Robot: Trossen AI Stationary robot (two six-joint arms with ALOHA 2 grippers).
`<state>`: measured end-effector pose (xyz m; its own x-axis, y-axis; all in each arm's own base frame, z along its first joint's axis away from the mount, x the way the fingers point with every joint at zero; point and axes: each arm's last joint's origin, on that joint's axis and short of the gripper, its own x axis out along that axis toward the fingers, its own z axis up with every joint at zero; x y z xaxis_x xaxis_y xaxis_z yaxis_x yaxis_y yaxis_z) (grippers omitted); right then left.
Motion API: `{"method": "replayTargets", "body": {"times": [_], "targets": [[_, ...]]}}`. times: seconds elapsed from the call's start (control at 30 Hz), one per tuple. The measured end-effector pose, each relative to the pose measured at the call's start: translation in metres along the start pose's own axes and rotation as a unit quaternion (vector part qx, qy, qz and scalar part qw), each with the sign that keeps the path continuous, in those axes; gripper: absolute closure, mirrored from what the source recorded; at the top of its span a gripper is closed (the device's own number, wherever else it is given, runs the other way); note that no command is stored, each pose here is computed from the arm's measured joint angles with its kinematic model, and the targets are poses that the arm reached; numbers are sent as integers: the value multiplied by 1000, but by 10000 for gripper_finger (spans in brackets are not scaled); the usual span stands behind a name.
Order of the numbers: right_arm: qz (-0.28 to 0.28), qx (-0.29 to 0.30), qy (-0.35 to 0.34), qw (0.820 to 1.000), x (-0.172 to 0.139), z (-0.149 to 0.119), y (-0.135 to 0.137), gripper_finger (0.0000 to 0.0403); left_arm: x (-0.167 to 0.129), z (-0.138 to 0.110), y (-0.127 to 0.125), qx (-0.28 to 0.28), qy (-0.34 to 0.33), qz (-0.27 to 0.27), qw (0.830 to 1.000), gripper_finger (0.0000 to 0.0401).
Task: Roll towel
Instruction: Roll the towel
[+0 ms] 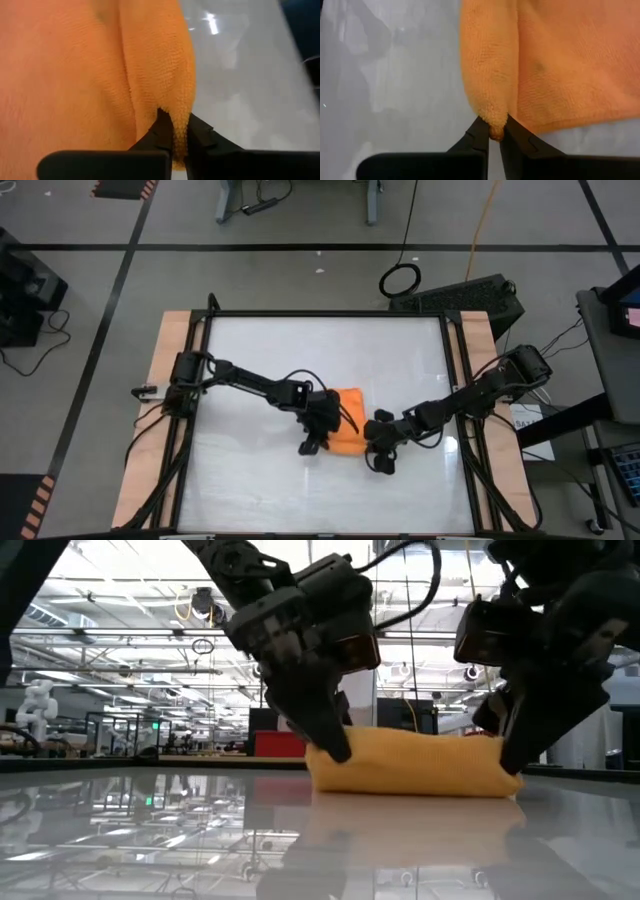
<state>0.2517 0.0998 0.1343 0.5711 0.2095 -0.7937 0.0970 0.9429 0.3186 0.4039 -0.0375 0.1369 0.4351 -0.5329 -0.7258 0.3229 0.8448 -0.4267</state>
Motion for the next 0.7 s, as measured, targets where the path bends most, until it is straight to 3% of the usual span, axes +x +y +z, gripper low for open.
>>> {"method": "replayTargets", "body": {"times": [0.3, 0.7], "targets": [[24, 102, -22, 994, 0, 3, 7, 386, -7, 0, 7, -120, 0, -84, 989, 381], [71, 217, -7, 973, -1, 15, -3, 387, -6, -6, 11, -210, 24, -28, 977, 381]]}}
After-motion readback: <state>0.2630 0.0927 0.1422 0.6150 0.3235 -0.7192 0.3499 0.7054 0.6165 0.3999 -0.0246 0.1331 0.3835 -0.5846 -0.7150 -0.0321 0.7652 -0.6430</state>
